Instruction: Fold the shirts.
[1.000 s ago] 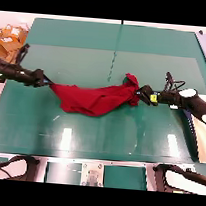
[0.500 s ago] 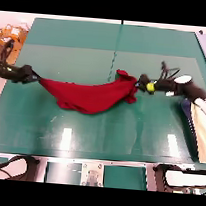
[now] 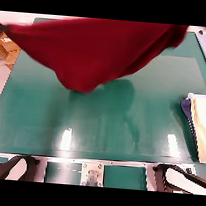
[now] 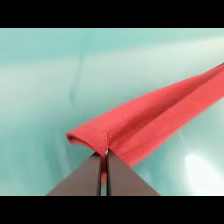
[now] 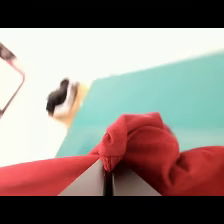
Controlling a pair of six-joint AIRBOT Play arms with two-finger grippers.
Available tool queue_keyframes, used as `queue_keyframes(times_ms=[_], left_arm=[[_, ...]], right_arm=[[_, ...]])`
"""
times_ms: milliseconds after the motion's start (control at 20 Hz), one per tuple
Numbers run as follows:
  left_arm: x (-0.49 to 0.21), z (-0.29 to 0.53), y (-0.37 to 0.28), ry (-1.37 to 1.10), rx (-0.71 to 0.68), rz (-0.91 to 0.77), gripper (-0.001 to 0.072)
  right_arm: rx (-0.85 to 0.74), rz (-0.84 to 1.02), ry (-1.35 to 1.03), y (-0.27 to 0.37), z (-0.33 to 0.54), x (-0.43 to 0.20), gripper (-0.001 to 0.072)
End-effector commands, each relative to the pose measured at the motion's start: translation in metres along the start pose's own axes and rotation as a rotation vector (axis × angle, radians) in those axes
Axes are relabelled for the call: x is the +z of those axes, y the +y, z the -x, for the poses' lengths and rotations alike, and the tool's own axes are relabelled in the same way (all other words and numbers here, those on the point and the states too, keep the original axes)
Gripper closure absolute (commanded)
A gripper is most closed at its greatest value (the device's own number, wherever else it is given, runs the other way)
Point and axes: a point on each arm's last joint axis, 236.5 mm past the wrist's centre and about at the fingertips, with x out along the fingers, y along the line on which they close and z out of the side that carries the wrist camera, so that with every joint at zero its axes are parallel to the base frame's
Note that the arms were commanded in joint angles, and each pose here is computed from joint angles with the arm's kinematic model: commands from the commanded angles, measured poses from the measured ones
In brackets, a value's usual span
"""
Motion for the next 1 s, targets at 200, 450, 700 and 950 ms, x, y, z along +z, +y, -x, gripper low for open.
queue_keyframes(times_ms=[200,450,700,950], left_arm=[[0.037,0.073,-0.076,-0.175,-0.027,-0.155,0.0688],[0.037,0.035,-0.036,-0.136,-0.023,-0.066,0.0688],[0.003,-0.088,0.048,-0.015,-0.054,0.094,0.0688],[-0.079,-0.248,0.108,0.130,-0.050,0.259,0.0688]], right_arm=[[0.019,0.201,-0.236,0.092,0.083,0.070,0.0692],[0.009,0.109,-0.140,0.042,0.038,0.059,0.0692],[-0.071,-0.040,0.168,-0.060,-0.080,-0.043,0.0691],[-0.141,-0.199,0.394,-0.156,-0.195,-0.177,0.0690]])
